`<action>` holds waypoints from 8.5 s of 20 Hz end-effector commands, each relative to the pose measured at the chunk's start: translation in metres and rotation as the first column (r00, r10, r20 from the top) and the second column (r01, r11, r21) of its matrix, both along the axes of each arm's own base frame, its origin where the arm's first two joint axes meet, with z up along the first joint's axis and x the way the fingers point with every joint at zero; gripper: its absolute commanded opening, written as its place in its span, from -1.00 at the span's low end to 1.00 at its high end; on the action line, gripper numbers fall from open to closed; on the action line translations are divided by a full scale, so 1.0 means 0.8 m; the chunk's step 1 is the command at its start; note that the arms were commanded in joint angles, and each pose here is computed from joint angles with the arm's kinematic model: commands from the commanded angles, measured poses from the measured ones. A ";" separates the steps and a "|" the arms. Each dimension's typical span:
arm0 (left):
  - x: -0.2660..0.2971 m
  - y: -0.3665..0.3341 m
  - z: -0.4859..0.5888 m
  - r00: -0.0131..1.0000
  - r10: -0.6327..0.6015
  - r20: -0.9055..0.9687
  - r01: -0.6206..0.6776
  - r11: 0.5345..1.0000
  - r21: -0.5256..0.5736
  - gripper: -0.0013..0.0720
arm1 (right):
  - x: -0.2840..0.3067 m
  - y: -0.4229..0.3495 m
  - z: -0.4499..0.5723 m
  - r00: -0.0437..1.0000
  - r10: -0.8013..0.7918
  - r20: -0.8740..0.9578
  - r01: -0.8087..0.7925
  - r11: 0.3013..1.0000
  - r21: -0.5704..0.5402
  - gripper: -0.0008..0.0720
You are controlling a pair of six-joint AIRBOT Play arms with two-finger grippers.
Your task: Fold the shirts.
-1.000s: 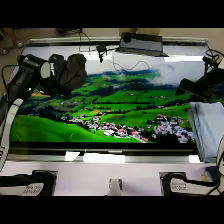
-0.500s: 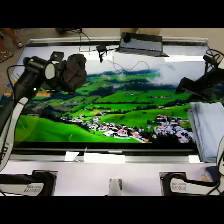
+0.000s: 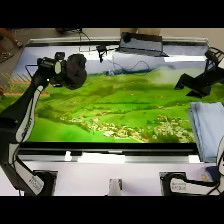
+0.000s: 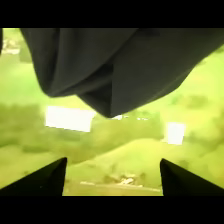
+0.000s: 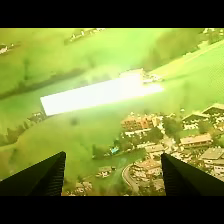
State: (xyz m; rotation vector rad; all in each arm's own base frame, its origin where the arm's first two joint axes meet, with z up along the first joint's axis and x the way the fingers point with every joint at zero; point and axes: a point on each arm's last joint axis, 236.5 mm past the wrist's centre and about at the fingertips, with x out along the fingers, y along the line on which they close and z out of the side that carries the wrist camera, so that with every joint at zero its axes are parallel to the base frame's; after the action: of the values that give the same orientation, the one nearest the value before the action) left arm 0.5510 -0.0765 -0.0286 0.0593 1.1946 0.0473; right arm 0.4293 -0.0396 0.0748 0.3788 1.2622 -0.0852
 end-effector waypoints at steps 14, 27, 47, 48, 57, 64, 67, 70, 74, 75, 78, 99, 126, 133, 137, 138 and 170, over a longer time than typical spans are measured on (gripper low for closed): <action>0.055 -0.013 -0.038 0.995 0.071 0.063 -0.061 0.987 -0.146 -0.86 | 0.012 0.036 0.013 0.999 0.017 0.051 -0.023 0.992 0.124 0.76; -0.171 -0.194 0.459 0.711 -0.257 0.654 0.462 0.873 -0.159 -0.86 | -0.053 0.036 0.194 0.906 0.124 0.405 -0.102 0.992 -0.075 0.70; -0.252 -0.183 0.121 0.872 -0.432 -0.229 0.390 0.897 -0.206 0.88 | -0.108 0.047 0.042 0.985 0.174 0.021 -0.174 0.984 0.032 0.70; -0.269 -0.184 0.102 0.868 -0.433 -0.242 0.383 0.895 -0.229 0.88 | -0.114 0.048 0.018 0.985 0.173 -0.029 -0.171 0.984 0.054 0.70; -0.420 -0.289 -0.058 0.824 -0.461 -0.330 0.275 0.834 -0.478 0.88 | -0.142 0.083 -0.100 0.966 0.199 -0.162 -0.163 0.963 0.213 0.88; -0.415 -0.314 -0.080 0.837 -0.466 -0.287 0.298 0.828 -0.475 0.17 | -0.153 0.105 -0.139 0.948 0.236 -0.215 -0.162 0.936 0.312 0.88; -0.410 -0.318 -0.076 0.842 -0.467 -0.270 0.303 0.823 -0.480 -0.86 | -0.151 0.113 -0.163 0.955 0.187 -0.228 -0.105 0.938 0.331 0.64; -0.407 -0.324 -0.052 0.823 -0.517 -0.235 0.361 0.796 -0.486 -0.86 | -0.151 0.142 -0.186 0.949 0.222 -0.223 -0.142 0.935 0.326 0.65; -0.395 -0.331 -0.018 0.823 -0.540 -0.176 0.404 0.774 -0.487 -0.86 | -0.123 0.168 -0.211 0.968 0.147 -0.205 -0.073 0.940 0.332 0.66; -0.393 -0.334 -0.011 0.824 -0.542 -0.163 0.409 0.769 -0.491 -0.86 | -0.117 0.175 -0.213 0.971 0.127 -0.201 -0.048 0.933 0.358 0.61; -0.382 -0.328 0.004 0.823 -0.554 -0.123 0.448 0.767 -0.459 -0.86 | -0.114 0.178 -0.213 0.972 0.125 -0.199 -0.042 0.926 0.376 -0.92; -0.436 -0.083 0.826 -0.017 0.157 0.987 0.682 0.724 -0.104 -0.86 | -0.285 0.107 0.552 0.085 0.216 0.973 0.003 0.976 -0.217 -0.91; -0.157 -0.189 0.069 0.882 -0.376 -0.283 0.241 0.877 -0.415 0.71 | -0.099 0.156 -0.044 0.974 0.219 -0.060 -0.197 0.946 0.258 -0.91; -0.331 -0.199 0.042 0.863 -0.353 -0.362 0.142 0.856 -0.496 0.73 | -0.106 0.157 -0.044 0.958 0.280 -0.057 -0.258 0.933 0.250 -0.91; -0.454 -0.213 -0.018 0.845 -0.182 -0.503 -0.197 0.769 -0.608 0.72 | -0.097 0.156 -0.044 0.961 0.276 -0.028 -0.261 0.935 0.239 -0.91; -0.472 -0.212 -0.034 0.836 -0.144 -0.529 -0.245 0.765 -0.596 0.72 | -0.095 0.156 -0.043 0.962 0.272 -0.022 -0.260 0.936 0.237 -0.91; -0.341 -0.102 0.631 0.351 0.199 0.915 0.682 0.615 -0.396 -0.86 | -0.104 0.127 0.541 0.231 0.176 0.957 -0.139 0.979 -0.147 -0.91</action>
State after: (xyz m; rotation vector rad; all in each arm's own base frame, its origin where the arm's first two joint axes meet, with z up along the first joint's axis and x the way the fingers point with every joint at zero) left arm 0.3399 -0.2280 0.3123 -0.6593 0.3707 -0.7239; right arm 0.4002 0.0765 0.3340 0.2393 0.5135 0.3332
